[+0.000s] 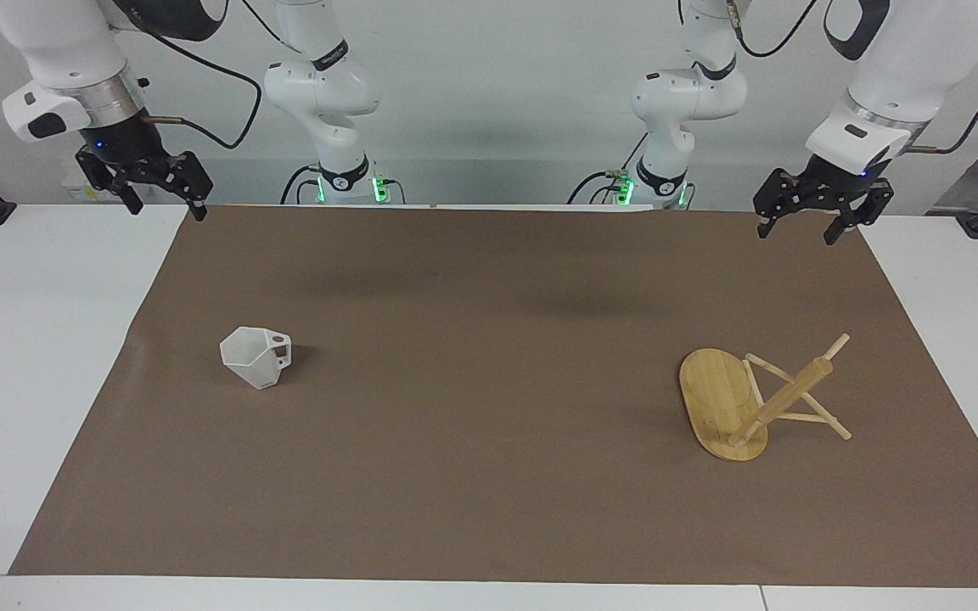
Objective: Hang cup on rack
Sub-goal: 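Move the right gripper toward the white cup lying on the table, then grasp the white cup by its rim with the right gripper, then lift the cup with the right gripper while the left gripper opens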
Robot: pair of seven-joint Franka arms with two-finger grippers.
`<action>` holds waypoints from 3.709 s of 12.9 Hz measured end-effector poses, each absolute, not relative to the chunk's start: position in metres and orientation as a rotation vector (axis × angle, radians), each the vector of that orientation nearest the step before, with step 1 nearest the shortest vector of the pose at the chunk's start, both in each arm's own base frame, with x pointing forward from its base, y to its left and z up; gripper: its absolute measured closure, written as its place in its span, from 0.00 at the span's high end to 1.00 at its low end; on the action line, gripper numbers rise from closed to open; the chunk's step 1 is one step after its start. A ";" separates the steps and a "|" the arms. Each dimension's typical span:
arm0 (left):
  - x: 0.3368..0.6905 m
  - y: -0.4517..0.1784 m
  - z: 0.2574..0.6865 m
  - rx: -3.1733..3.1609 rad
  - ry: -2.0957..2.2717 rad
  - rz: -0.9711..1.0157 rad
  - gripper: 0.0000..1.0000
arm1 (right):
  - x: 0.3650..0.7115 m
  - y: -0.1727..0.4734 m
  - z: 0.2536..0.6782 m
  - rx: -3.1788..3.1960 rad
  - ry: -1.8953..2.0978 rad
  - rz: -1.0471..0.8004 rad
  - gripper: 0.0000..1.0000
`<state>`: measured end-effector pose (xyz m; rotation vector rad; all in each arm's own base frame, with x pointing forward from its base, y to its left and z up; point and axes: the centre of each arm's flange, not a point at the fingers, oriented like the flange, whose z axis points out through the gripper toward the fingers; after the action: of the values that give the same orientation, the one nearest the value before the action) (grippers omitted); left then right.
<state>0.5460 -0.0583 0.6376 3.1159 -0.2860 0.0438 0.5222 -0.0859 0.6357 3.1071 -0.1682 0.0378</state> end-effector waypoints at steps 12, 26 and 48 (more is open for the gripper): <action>0.546 -0.058 0.637 3.116 -0.285 0.041 1.00 | 0.521 -0.100 0.610 3.101 -0.175 0.126 1.00; 0.546 -0.057 0.637 3.116 -0.283 0.039 1.00 | 0.574 -0.109 0.426 3.094 -0.173 0.107 1.00; 0.545 -0.057 0.637 3.117 -0.281 0.033 1.00 | 0.594 -0.094 0.354 3.105 -0.200 0.088 0.10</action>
<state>0.5454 -0.0565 0.6367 3.1166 -0.2812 0.0333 0.5941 -0.0944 0.3538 3.1046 -0.1996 0.0881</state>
